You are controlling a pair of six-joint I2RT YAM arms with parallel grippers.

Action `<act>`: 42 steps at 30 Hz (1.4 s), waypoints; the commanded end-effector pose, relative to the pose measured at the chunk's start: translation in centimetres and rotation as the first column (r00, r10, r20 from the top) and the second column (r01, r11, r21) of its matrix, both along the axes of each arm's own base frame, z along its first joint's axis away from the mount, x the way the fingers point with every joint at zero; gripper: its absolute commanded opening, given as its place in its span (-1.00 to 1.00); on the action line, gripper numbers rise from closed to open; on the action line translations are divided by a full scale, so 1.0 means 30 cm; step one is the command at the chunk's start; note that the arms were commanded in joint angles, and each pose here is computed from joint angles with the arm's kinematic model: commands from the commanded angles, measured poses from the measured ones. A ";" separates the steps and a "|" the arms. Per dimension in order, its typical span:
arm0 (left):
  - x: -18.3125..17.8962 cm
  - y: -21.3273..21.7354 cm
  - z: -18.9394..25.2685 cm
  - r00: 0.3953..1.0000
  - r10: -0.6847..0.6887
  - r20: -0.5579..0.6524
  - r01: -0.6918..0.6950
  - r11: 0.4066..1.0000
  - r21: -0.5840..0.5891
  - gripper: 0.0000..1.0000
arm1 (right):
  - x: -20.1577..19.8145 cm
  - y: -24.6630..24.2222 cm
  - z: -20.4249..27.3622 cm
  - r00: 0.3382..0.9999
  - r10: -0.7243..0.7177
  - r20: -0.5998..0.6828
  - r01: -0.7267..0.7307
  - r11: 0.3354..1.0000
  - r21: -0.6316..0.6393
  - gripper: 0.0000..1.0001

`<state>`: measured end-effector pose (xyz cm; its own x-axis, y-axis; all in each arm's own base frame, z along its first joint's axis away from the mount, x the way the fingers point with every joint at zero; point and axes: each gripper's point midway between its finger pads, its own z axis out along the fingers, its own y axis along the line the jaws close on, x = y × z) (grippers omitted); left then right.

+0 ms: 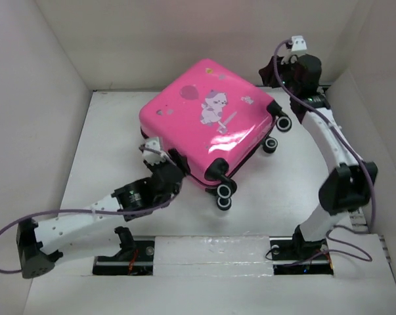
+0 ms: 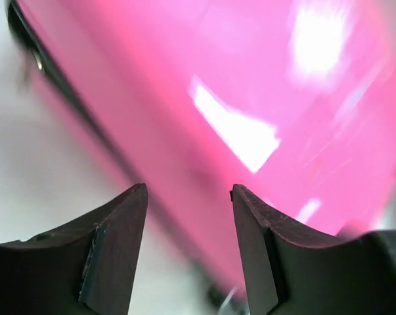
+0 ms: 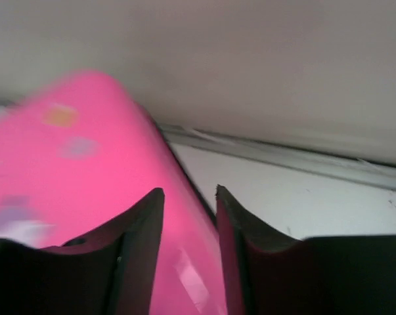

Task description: Pack the luggage

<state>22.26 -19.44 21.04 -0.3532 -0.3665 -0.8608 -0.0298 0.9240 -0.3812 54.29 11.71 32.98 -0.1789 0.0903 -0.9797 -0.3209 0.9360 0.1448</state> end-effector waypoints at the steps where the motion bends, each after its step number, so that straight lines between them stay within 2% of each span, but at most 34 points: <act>1: 0.168 0.028 0.404 0.944 0.162 0.289 -0.069 0.950 -0.305 0.01 | -0.223 0.063 0.209 0.992 0.083 0.097 -0.089 0.994 0.056 -0.07; 2: 0.240 0.007 0.465 0.933 0.143 0.331 -0.027 0.943 -0.333 0.01 | -0.243 0.041 0.191 0.995 0.050 0.087 -0.055 0.997 0.054 -0.02; 3: 0.281 -0.007 0.488 0.932 0.132 0.339 -0.011 0.942 -0.336 0.01 | -0.268 0.026 0.094 0.999 0.032 0.030 -0.034 0.998 0.045 0.08; 4: 0.322 -0.025 0.507 0.933 0.107 0.344 0.010 0.947 -0.322 0.01 | -0.317 0.006 0.112 0.999 0.013 0.046 -0.015 0.999 0.046 0.14; 5: 0.363 -0.039 0.600 0.924 0.102 0.370 0.034 0.939 -0.343 0.01 | -0.340 -0.010 0.084 0.999 -0.007 0.033 0.006 0.999 0.042 0.21; 6: 0.459 -0.047 0.534 0.943 0.078 0.324 0.020 0.957 -0.289 0.01 | -0.364 -0.039 -0.021 0.998 -0.054 -0.030 0.055 0.998 0.037 0.33; 7: 0.503 -0.039 0.548 0.944 0.079 0.320 0.020 0.955 -0.296 0.01 | -0.390 -0.058 -0.054 0.995 -0.086 -0.051 0.088 0.995 0.045 0.23; 9: 0.633 0.060 0.585 0.938 0.127 0.323 -0.016 0.945 -0.326 -0.04 | -0.459 -0.096 -0.042 0.987 -0.158 -0.029 0.160 0.978 0.131 -0.17; 10: 0.669 0.104 0.606 0.930 0.151 0.335 -0.022 0.933 -0.360 -0.04 | -0.500 -0.090 -0.165 0.982 -0.163 -0.092 0.174 0.975 0.137 -0.35; 11: 0.704 0.152 0.626 0.920 0.169 0.354 -0.029 0.930 -0.368 -0.04 | -0.530 -0.090 -0.193 0.979 -0.176 -0.103 0.191 0.968 0.161 -0.83; 12: 0.737 0.207 0.695 0.902 0.201 0.383 -0.040 0.921 -0.388 -0.04 | -0.581 -0.089 -0.175 0.979 -0.187 -0.083 0.200 0.957 0.209 -0.95; 13: 0.829 0.304 0.621 0.925 0.217 0.313 -0.090 0.924 -0.372 -0.04 | -0.617 -0.095 -0.272 0.968 -0.218 -0.121 0.239 0.952 0.193 -1.00; 15: 0.922 0.371 0.593 0.947 0.179 0.265 -0.071 0.926 -0.371 -0.09 | -0.675 -0.126 -0.293 0.958 -0.264 -0.114 0.284 0.933 0.220 -1.00; 16: 1.010 0.424 0.512 0.970 0.170 0.175 -0.101 0.932 -0.348 -0.11 | -0.692 -0.153 -0.322 0.942 -0.313 -0.120 0.333 0.918 0.217 -1.00; 18: 1.079 0.427 0.411 0.986 0.136 0.095 -0.102 0.947 -0.304 -0.19 | -0.715 -0.167 -0.404 0.936 -0.328 -0.132 0.350 0.911 0.219 -1.00; 19: 1.132 0.435 0.302 0.992 0.125 0.026 -0.113 0.956 -0.272 -0.23 | -0.707 -0.165 -0.431 0.934 -0.328 -0.139 0.352 0.911 0.214 -1.00; 21: 1.141 0.386 0.173 0.997 0.065 -0.052 -0.077 0.958 -0.276 -0.27 | -0.673 -0.114 -0.443 0.953 -0.263 -0.151 0.292 0.931 0.221 -1.00; 23: 1.131 0.354 0.032 0.994 0.024 -0.109 -0.057 0.948 -0.313 -0.29 | -0.629 -0.016 -0.537 0.960 -0.157 -0.232 0.199 0.965 0.173 -1.00; 24: 1.120 0.347 -0.011 0.992 0.018 -0.127 -0.059 0.943 -0.329 -0.29 | -0.585 0.022 -0.496 0.970 -0.127 -0.209 0.164 0.972 0.170 -1.00; 25: 1.109 0.339 -0.049 0.990 0.012 -0.142 -0.061 0.936 -0.347 -0.31 | -0.551 0.050 -0.566 0.964 -0.104 -0.243 0.135 0.985 0.111 -1.00; 26: 1.073 0.329 -0.139 0.983 -0.004 -0.186 -0.064 0.932 -0.357 -0.31 | -0.522 0.059 -0.573 0.965 -0.104 -0.243 0.131 0.986 0.101 -1.00; 27: 1.065 0.312 -0.129 0.986 -0.032 -0.164 -0.034 0.924 -0.380 -0.31 | -0.486 0.105 -0.532 0.976 -0.059 -0.210 0.087 0.988 0.127 -1.00; 29: 1.031 0.276 -0.163 0.982 -0.072 -0.176 -0.003 0.921 -0.390 -0.41 | -0.436 0.147 -0.576 0.976 0.009 -0.217 0.018 0.992 0.123 -1.00; 31: 0.957 0.190 -0.202 0.973 -0.131 -0.188 0.047 0.918 -0.395 -0.41 | -0.380 0.209 -0.505 0.982 0.100 -0.159 -0.073 0.984 0.165 -1.00; 32: 0.927 0.162 -0.212 0.970 -0.149 -0.191 0.063 0.917 -0.394 -0.43 | -0.356 0.236 -0.547 0.973 0.131 -0.190 -0.100 0.981 0.167 -1.00; 33: 0.853 0.149 -0.299 0.957 -0.153 -0.246 0.049 0.922 -0.384 -0.43 | -0.334 0.259 -0.536 0.970 0.161 -0.181 -0.131 0.977 0.167 -1.00; 34: 0.818 0.111 -0.244 0.969 -0.162 -0.185 0.078 0.918 -0.390 -0.46 | -0.306 0.296 -0.488 0.963 0.208 -0.170 -0.177 0.967 0.180 -0.97; 35: 0.783 0.121 -0.251 0.971 -0.142 -0.190 0.053 0.909 -0.413 -0.49 | -0.298 0.328 -0.492 0.955 0.239 -0.178 -0.210 0.963 0.169 -0.97; 36: 0.738 0.114 -0.258 0.972 -0.134 -0.191 0.041 0.903 -0.427 -0.59 | -0.281 0.351 -0.528 0.945 0.257 -0.200 -0.232 0.962 0.144 -0.97; 37: 0.647 0.118 -0.271 0.977 -0.134 -0.166 0.048 0.896 -0.441 -0.59 | -0.291 0.384 -0.552 0.931 0.276 -0.237 -0.254 0.960 0.122 -0.97; 38: 0.609 0.134 -0.275 0.980 -0.116 -0.163 0.032 0.894 -0.447 -0.62 | -0.263 0.408 -0.506 0.933 0.289 -0.214 -0.271 0.956 0.108 -0.97; 40: 0.487 0.124 -0.343 0.972 -0.116 -0.202 0.018 0.901 -0.433 -0.62 | -0.235 0.429 -0.535 0.927 0.289 -0.240 -0.278 0.957 0.079 -0.95; 42: 0.383 0.065 -0.310 0.975 -0.139 -0.174 0.057 0.912 -0.405 -0.62 | -0.192 0.450 -0.492 0.923 0.298 -0.242 -0.290 0.954 0.072 -0.95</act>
<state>39.76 -6.43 10.75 -0.3086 -0.7327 -0.6065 -0.3315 0.6805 -0.6535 50.12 12.81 10.98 -0.5320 0.1296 -0.8367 -0.1201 0.9667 0.2261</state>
